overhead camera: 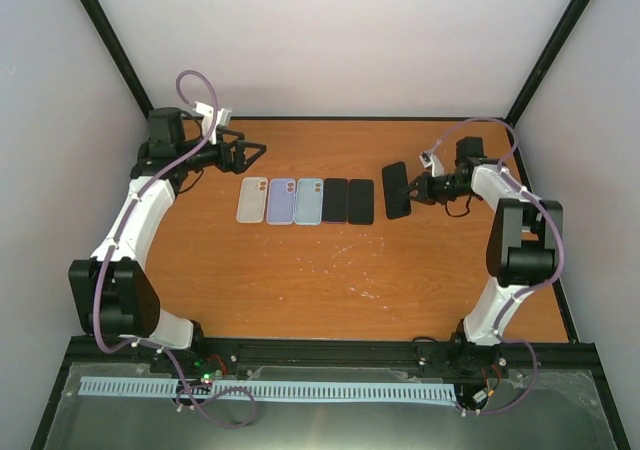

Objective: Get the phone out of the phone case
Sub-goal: Place the phone at the center of the board.

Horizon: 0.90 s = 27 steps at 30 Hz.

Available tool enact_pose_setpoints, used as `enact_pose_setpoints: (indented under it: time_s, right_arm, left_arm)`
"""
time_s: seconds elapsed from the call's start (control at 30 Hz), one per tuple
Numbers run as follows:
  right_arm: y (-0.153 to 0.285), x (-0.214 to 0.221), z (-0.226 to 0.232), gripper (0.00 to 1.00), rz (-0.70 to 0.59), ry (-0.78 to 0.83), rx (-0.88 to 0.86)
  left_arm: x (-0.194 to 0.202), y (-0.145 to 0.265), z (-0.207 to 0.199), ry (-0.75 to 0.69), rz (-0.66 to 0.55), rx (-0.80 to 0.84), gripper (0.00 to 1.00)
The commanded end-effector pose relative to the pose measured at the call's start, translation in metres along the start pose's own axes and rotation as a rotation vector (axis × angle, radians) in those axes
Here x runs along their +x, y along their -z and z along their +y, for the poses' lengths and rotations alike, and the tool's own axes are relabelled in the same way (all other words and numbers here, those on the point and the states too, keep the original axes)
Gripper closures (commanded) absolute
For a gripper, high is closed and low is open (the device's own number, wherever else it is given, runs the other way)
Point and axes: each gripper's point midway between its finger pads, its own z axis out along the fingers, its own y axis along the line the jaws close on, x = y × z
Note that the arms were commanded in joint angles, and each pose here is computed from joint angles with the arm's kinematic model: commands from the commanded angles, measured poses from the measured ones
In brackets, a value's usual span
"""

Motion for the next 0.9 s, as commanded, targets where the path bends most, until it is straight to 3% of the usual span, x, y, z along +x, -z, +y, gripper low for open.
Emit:
enact_pose_setpoints:
  time_s: [0.0, 0.5, 0.87]
  right_arm:
    - [-0.013, 0.001, -0.02, 0.97, 0.037, -0.05, -0.006]
    - [-0.048, 0.002, -0.055, 0.97, 0.059, -0.265, -0.079]
    - [-0.059, -0.006, -0.066, 0.94, 0.056, -0.309, -0.102]
  left_arm:
    - [-0.007, 0.007, 0.0, -0.05, -0.019, -0.053, 0.0]
    - [0.005, 0.013, 0.0, -0.057, -0.002, -0.092, 0.0]
    - [0.014, 0.008, 0.007, -0.038, 0.021, -0.1, 0.0]
